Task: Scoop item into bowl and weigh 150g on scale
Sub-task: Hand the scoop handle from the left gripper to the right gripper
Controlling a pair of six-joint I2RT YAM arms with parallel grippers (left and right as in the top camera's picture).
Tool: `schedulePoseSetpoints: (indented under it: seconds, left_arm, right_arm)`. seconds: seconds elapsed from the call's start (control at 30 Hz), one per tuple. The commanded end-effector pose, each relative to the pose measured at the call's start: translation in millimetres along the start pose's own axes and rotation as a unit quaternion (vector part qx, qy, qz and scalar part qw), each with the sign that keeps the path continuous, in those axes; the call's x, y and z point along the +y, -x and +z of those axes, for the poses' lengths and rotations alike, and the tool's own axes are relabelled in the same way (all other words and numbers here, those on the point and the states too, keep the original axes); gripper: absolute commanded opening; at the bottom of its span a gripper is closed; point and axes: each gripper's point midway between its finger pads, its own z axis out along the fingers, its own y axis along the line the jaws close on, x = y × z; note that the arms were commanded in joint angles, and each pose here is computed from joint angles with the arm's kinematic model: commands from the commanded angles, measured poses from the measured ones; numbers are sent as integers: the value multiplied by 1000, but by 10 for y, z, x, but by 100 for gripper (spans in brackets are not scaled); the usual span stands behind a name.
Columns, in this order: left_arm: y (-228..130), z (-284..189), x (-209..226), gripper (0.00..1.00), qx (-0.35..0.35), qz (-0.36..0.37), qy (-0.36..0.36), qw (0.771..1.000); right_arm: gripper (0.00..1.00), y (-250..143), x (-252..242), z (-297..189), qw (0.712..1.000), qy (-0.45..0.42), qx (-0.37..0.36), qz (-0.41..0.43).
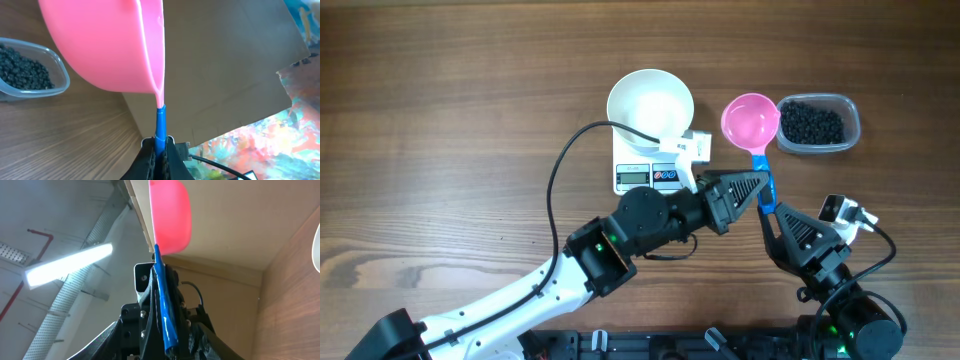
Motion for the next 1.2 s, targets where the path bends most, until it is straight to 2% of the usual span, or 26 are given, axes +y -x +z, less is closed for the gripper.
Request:
schedulePoseSetpoints:
  seconds: [0.0, 0.2, 0.37, 0.87, 1.07, 1.13, 1.17]
  left_arm:
    - [-33, 25, -111, 4, -1, -17, -9, 1000]
    - [-60, 32, -64, 4, -9, -20, 7, 1000]
    - [-60, 32, -64, 4, -9, -20, 7, 1000]
    - [-130, 37, -51, 4, -4, -23, 15, 1000]
    - [-131, 37, -51, 4, -4, -23, 15, 1000]
    - [-131, 37, -51, 4, -4, -23, 15, 1000]
    - [-133, 37, -52, 4, -4, -23, 15, 1000]
  right_arm:
    - [47, 46, 22, -5, 1000, 6, -14, 0]
    - [43, 46, 22, -5, 1000, 6, -14, 0]
    - [35, 46, 22, -5, 1000, 6, -14, 0]
    - [26, 51, 23, -5, 1000, 6, -15, 0]
    - [13, 49, 24, -5, 1000, 6, -15, 0]
    - [4, 32, 18, -4, 1000, 5, -10, 0]
    - [4, 32, 18, -4, 1000, 5, -10, 0]
